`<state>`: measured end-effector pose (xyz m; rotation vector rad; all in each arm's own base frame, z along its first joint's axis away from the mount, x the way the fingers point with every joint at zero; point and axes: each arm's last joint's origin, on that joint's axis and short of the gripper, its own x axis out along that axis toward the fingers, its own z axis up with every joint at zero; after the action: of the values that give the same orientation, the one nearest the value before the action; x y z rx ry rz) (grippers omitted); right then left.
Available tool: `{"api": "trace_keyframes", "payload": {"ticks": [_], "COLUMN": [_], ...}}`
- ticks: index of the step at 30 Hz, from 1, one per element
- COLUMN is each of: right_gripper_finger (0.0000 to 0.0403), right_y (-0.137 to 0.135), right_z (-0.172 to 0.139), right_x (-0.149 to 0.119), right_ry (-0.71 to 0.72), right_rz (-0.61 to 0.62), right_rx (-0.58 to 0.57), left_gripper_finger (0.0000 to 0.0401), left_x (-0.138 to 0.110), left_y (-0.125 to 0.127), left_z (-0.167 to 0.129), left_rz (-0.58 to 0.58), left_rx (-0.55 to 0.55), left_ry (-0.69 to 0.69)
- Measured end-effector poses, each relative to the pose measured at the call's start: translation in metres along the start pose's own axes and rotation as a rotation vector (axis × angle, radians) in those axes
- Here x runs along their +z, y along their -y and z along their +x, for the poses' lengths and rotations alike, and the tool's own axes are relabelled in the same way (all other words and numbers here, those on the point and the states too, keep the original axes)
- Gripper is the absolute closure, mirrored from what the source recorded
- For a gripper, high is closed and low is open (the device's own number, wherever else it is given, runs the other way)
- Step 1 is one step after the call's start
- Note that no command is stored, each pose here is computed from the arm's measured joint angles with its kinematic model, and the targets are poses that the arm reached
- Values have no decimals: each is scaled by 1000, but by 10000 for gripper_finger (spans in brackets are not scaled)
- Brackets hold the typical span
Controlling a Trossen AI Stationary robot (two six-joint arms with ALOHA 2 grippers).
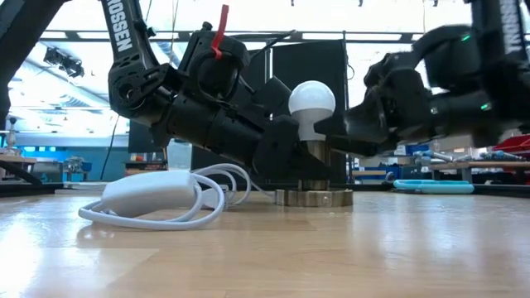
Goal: Screw lightbulb
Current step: Remove the white lightbulb from the silver lamp
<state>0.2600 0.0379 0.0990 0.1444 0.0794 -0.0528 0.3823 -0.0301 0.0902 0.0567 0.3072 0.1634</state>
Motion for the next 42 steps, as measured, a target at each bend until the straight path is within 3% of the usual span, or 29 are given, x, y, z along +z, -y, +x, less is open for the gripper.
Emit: {"api": "trace_keyframes", "payload": {"ticks": [7,15,29,42], "right_gripper_finger": [146,168,173,185], "right_y": [-45,-50,-43,-43], "right_z": [7,27,37,37], "right_x": [-3,0,2,3], "right_ry": [20,-13,-22,-20], "right_rz": [-28,30,26,25], "right_rx": [-347,-503,-589,-590], "left_gripper_finger": [213,213,213,213], "left_x": [0,0,0,0], "left_y": [-1,-1,-2,-2], "left_z": [0,0,0,0], "left_rz": [-9,-12,-19,-18], "left_rx": [22,31,42,41], "left_ry": [-1,-1,-1,-2]}}
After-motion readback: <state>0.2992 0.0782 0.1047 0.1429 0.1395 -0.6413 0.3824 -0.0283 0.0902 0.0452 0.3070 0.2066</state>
